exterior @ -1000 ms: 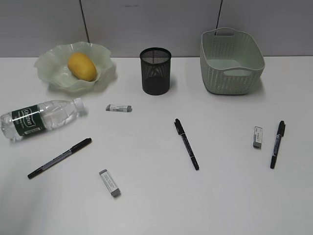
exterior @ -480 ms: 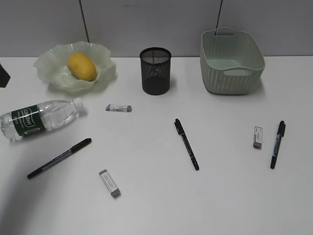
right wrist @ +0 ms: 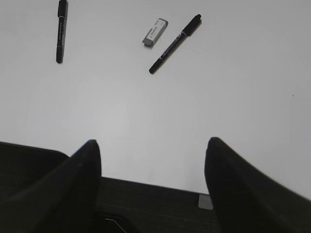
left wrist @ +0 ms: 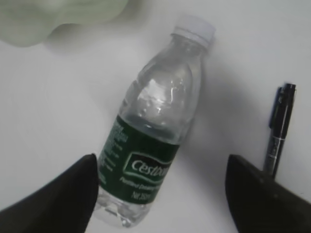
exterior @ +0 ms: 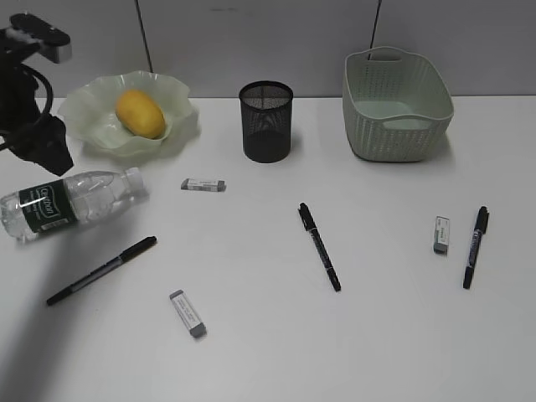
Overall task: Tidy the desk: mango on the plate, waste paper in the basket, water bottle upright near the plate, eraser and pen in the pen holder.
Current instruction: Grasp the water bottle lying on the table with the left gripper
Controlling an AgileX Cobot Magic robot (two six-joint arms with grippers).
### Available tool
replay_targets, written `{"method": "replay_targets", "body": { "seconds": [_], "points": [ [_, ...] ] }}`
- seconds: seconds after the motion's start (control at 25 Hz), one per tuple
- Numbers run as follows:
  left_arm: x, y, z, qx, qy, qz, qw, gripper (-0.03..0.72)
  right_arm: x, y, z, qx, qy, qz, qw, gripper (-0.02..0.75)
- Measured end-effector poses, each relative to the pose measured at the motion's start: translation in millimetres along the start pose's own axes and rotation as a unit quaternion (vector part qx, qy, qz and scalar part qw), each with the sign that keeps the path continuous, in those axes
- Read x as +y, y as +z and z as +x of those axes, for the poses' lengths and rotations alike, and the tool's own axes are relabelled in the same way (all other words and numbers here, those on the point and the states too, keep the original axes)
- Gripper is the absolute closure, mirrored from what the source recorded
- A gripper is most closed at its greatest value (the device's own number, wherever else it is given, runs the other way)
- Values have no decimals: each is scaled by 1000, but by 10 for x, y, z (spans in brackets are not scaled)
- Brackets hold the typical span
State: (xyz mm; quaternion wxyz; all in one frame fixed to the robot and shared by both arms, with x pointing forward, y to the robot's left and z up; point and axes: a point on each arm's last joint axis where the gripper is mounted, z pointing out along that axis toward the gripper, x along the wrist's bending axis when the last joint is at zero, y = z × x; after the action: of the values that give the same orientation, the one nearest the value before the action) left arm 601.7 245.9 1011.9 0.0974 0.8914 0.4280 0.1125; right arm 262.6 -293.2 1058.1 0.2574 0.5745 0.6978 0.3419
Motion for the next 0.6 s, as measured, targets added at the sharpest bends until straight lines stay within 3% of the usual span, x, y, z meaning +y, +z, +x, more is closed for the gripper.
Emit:
{"method": "replay_targets", "body": {
  "seconds": [0.2,0.4,0.6],
  "points": [
    [163,323,102,-20,17,26,999,7,-4,5,0,0,0,1,1000,208],
    [225,560,69,-38,94,45,994,4,-12,15,0,0,0,3,1000,208],
    [232,808,19,-42,143,72,986,4,-12,15,0,0,0,3,1000,208]
  ]
}}
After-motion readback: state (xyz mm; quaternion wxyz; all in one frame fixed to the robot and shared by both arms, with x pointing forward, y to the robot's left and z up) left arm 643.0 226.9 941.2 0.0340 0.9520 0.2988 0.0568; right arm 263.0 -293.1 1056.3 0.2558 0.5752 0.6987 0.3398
